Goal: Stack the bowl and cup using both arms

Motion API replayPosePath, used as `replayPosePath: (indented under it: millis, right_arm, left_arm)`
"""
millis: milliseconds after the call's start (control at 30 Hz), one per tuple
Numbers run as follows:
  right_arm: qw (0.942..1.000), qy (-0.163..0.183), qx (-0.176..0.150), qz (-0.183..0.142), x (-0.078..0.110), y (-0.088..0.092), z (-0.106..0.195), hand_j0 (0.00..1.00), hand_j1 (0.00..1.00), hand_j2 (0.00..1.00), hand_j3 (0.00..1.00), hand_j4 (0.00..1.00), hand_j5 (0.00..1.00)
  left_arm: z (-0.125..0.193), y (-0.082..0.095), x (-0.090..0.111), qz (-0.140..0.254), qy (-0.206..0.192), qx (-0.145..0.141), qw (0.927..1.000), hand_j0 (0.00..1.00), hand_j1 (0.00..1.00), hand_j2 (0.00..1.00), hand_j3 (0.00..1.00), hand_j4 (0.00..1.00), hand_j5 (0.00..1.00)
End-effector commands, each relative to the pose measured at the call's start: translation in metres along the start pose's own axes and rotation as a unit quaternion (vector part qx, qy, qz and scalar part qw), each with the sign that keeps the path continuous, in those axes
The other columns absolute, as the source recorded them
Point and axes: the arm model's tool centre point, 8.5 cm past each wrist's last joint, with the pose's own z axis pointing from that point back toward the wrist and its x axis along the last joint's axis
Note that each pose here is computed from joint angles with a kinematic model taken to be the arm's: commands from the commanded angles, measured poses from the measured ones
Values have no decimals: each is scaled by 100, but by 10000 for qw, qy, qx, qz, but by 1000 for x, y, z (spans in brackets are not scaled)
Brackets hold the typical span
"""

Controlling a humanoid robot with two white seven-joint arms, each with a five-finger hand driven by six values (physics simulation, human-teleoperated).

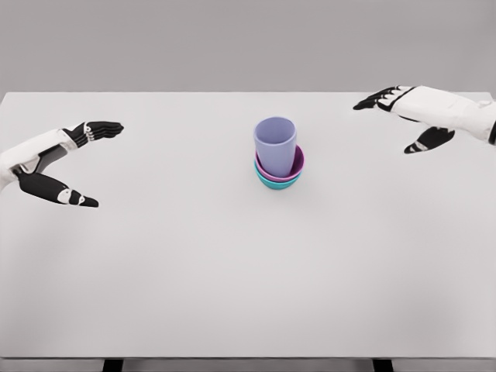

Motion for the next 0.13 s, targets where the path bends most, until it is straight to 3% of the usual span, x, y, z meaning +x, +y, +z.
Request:
replayPosePath:
  millis: [0,100]
  right_arm:
    - [9995,279,-167,61,-13,-16,25,100,100,100,100,100,100]
    - [9996,254,-141,74,-12,-15,24,100,100,100,100,100,100]
  left_arm:
    - [1,1,0,18,9,31,10000,100,100,100,100,100,100]
    - [1,1,-1,-8,27,9,10000,100,100,100,100,100,100]
